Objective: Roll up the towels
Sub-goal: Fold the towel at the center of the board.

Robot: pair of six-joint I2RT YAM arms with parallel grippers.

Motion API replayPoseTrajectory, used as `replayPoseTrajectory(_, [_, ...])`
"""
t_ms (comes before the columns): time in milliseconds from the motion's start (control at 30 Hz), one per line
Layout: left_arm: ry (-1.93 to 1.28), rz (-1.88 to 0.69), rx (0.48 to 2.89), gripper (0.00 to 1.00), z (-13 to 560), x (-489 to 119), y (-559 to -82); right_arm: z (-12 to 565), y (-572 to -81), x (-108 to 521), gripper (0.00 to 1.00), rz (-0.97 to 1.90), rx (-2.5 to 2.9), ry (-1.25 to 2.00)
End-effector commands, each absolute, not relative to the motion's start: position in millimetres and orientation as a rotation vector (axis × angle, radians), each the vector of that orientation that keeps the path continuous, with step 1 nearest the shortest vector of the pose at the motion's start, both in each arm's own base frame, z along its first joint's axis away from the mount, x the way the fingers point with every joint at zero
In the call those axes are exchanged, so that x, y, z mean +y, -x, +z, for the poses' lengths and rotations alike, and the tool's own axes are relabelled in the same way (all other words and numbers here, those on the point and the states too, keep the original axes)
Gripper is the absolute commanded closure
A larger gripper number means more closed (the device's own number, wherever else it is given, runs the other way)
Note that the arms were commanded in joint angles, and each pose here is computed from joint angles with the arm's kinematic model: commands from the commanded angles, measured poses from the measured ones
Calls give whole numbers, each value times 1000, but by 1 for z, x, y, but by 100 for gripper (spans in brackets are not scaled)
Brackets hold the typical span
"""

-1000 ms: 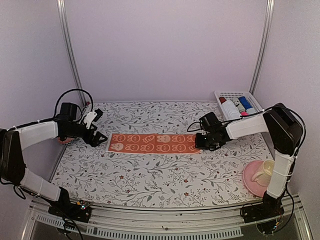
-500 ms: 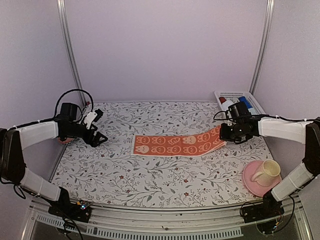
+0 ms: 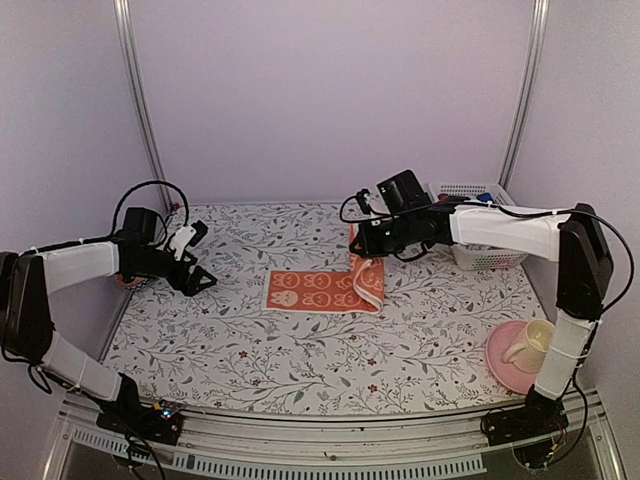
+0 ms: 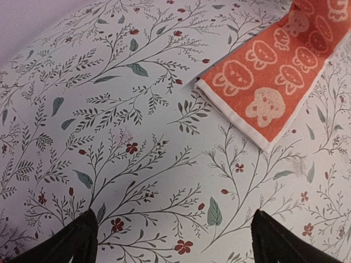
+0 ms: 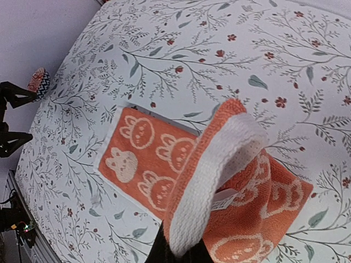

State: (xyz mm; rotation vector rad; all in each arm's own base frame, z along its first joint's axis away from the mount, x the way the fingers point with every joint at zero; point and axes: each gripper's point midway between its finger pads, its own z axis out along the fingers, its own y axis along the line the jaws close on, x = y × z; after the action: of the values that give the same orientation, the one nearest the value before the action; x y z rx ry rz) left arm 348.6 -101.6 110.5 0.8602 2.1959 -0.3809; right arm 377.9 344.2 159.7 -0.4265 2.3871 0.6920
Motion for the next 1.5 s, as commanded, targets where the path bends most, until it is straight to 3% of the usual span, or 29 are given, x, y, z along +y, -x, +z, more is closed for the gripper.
replayPoseTrajectory(0, [-858,-392,2205,3,105,-99,-348,164,-378,394,98,790,2352,538])
replayPoseTrajectory(400, [-850,-402,2198,3,106,-97,-348,110,-386,442,97,819,2417,612])
replayPoseTrajectory(800, [-843,-403,2206,3,104,-97,-349,93,-391,459,95,869,2418,610])
replayPoseTrajectory(900, [-843,-404,2210,3,103,-97,-349,90,-388,466,88,892,2418,625])
replayPoseTrajectory(1000, [-842,-400,2210,3,102,-96,-350,87,-381,478,73,932,2406,679])
replayPoseTrajectory(1133, [-847,-406,2205,3,102,-97,-352,93,-370,497,61,1031,2362,763])
replayPoseTrajectory(1467, [-838,-431,2175,3,114,-105,-378,118,-358,495,52,1143,2272,833])
